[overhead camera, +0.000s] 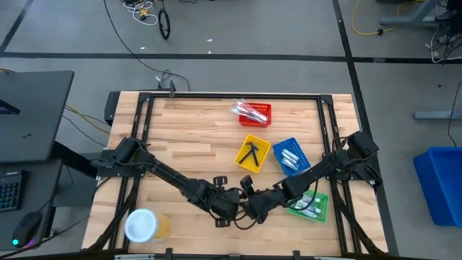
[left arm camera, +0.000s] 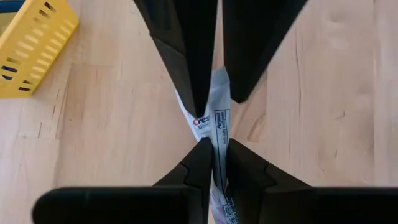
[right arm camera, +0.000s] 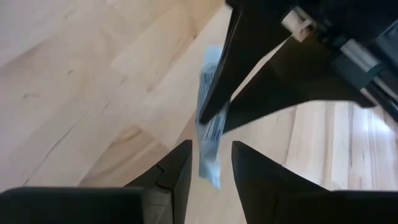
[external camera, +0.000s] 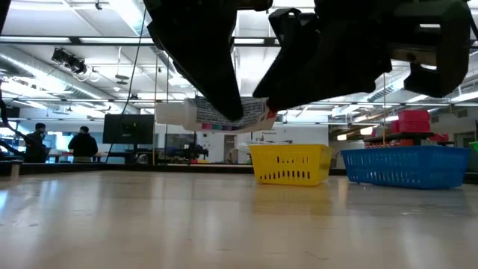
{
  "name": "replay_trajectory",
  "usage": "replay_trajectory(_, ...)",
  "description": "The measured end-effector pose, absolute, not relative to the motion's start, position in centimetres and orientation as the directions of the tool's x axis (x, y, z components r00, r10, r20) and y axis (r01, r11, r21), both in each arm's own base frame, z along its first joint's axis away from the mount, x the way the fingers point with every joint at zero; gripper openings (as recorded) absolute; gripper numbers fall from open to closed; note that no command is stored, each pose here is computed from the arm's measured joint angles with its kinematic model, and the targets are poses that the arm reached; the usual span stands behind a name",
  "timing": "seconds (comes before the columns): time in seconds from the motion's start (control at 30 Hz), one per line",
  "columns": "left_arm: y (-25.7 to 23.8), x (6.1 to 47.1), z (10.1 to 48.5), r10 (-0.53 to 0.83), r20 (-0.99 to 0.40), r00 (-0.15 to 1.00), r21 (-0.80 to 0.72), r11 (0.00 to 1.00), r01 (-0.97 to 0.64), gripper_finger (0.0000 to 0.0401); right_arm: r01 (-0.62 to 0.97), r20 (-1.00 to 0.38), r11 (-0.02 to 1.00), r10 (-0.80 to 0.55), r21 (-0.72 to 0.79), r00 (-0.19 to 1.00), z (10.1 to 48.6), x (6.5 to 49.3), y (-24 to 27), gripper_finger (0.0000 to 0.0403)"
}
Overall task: Pick & Place Travel size toiletries
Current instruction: Put the toothpaste into the green bin
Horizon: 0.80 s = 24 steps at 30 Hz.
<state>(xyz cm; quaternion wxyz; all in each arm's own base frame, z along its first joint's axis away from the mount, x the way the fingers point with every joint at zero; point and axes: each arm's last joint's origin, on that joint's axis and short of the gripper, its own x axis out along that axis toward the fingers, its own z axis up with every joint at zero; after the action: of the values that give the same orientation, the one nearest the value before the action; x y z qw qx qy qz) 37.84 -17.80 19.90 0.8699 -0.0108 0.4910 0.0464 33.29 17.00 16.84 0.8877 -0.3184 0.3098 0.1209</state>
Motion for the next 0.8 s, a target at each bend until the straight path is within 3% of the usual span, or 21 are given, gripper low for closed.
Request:
replay_trajectory(0.37,-17.82,37.88,19.92,0.068,-0.853,0.517,0.022,0.995,-0.095,0.0048,-0.423,-0.647,0.762,0.008,-0.490,0.762,16.63,33.14,16.89,0.0109)
replay_trajectory(0.8,-17.89,38.01,19.99,0.061,-0.845,0.531,0.012,0.995,-0.096,0.0048,-0.428,-0.652,0.759,0.006,-0.490,0.758,16.58,33.11,16.84,0.0026)
